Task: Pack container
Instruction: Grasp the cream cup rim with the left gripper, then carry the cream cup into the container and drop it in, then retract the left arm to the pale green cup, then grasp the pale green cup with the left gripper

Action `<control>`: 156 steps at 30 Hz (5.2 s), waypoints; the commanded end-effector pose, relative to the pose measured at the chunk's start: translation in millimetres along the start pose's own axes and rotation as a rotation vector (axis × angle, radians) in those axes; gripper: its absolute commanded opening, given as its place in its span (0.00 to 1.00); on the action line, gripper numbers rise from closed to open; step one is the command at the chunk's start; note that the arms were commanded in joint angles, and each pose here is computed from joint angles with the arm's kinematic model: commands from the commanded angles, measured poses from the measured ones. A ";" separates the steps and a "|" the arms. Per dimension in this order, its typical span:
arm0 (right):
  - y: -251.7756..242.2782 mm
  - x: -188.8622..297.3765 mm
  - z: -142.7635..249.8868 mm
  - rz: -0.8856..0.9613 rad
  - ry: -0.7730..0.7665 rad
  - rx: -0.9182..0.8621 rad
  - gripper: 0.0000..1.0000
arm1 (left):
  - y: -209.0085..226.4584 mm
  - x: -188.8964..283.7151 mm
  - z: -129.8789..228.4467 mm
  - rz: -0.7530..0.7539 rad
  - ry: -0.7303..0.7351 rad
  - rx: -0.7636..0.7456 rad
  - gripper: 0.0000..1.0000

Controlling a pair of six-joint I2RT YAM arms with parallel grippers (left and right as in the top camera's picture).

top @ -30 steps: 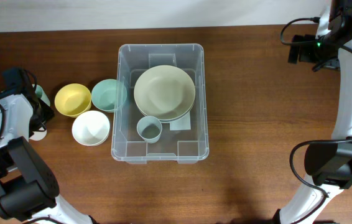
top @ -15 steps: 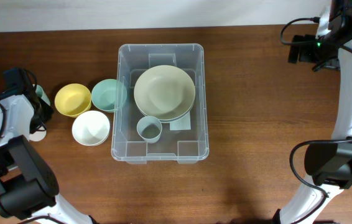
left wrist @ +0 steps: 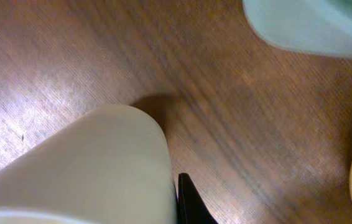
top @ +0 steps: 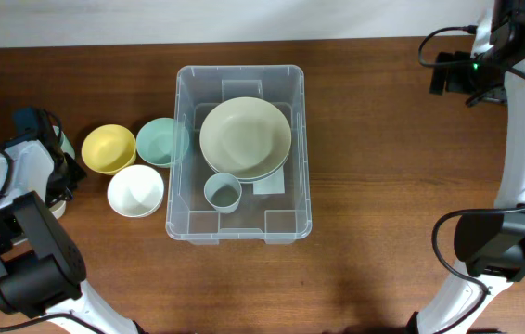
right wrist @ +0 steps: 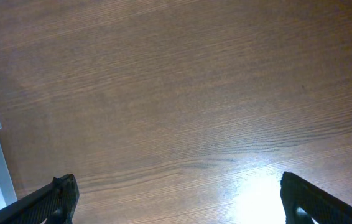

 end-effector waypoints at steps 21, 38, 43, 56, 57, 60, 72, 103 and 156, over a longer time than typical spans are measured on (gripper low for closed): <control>-2.2 0.3 -0.1 0.007 -0.002 -0.004 0.99 | -99.6 254.1 27.2 0.402 -0.238 -0.361 0.01; -2.2 0.3 -0.1 0.007 -0.002 -0.004 0.99 | -223.3 273.3 157.8 0.440 -0.169 -0.873 0.01; -2.2 0.3 -0.1 0.007 -0.002 -0.004 0.99 | -234.7 237.1 173.7 0.413 -0.109 -0.886 0.01; -2.2 0.3 -0.1 0.007 -0.002 -0.004 0.99 | -249.1 197.6 186.4 0.445 -0.080 -0.897 0.01; -2.2 0.3 -0.1 0.007 -0.002 -0.004 0.99 | -249.5 197.8 186.3 0.447 -0.082 -0.897 0.01; -2.2 0.3 -0.1 0.007 -0.002 -0.004 0.99 | -250.8 198.5 187.3 0.450 -0.086 -0.900 0.04; -2.2 0.3 -0.1 0.007 -0.002 -0.004 0.99 | -242.5 235.2 146.4 0.389 -0.267 -0.827 0.46; -2.3 0.3 -0.1 0.007 -0.002 -0.004 0.99 | -58.8 149.2 -99.0 0.039 -0.402 -0.177 0.65; -2.3 0.3 -0.1 0.007 -0.002 -0.004 0.99 | -93.6 229.4 -45.4 0.368 -0.247 -0.314 0.01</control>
Point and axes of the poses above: each gripper's point midway between its finger pads, its own x axis back along the fingers, its own y axis along the line the jaws close on, z = x × y, the point moved 7 cm from there along x, back along the fingers, and after that the axes turned 15 degrees about -x, right-handed, at the moved point
